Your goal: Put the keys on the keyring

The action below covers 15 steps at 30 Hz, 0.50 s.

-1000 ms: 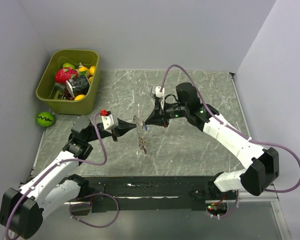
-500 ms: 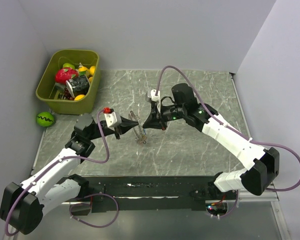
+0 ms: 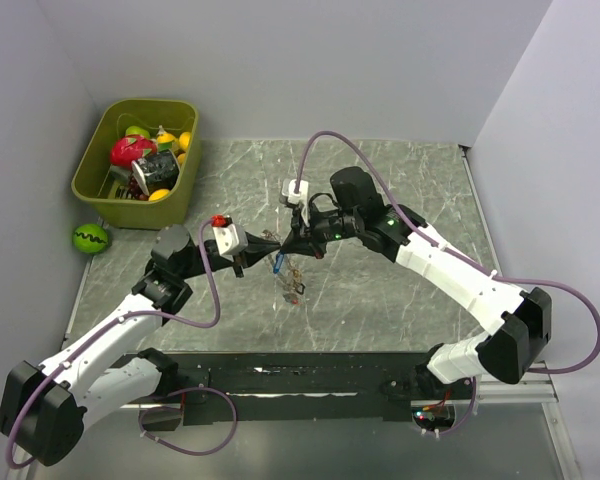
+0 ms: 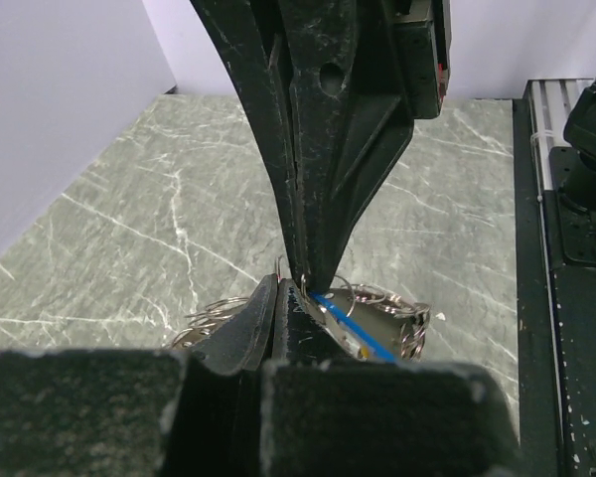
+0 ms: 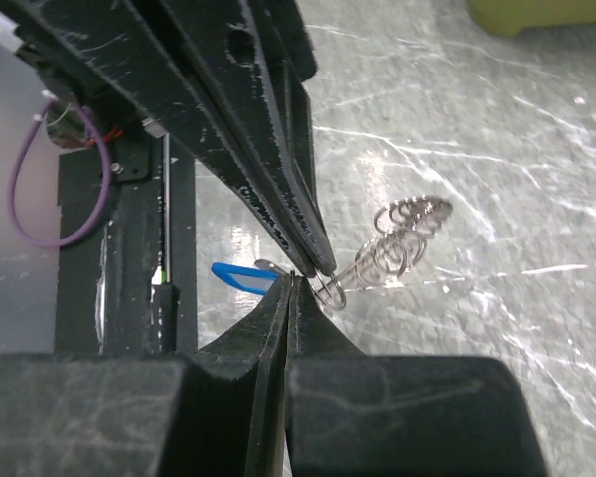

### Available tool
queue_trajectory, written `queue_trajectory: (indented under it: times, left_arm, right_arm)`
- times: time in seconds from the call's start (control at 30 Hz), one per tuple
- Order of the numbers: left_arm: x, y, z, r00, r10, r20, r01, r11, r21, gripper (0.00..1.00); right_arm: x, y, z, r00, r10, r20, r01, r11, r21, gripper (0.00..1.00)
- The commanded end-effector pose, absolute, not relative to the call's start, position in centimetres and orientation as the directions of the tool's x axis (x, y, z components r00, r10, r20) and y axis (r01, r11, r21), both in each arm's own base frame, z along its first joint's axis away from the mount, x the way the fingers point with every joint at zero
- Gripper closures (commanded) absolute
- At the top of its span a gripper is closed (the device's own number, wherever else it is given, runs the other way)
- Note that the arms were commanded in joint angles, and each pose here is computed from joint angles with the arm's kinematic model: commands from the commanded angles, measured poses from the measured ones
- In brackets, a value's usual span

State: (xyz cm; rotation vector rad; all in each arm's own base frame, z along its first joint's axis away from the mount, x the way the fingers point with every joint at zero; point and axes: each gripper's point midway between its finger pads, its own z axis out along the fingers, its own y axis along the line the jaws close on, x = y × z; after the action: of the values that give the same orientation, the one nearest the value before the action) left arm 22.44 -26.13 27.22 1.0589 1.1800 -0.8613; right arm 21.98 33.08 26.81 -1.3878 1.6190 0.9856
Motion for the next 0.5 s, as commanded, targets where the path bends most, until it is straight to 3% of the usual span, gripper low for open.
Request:
queue_trajectory:
  times: [0.0,0.47]
  left_arm:
    - [22.65,-26.19,30.6,0.304,-0.023,-0.952,0.907,0.312,0.282,0.99]
    - [21.96,-26.14,31.0,0.321,-0.036,-0.946,0.907,0.3,0.296,0.99]
  right_arm:
    - [23.27,32.9,29.63,-0.053,-0.344,-0.938,-0.983,0.182,-0.011,1.0]
    - [23.63,32.67,29.64,-0.049,-0.334,-0.941,-0.977,0.211,-0.024,1.0]
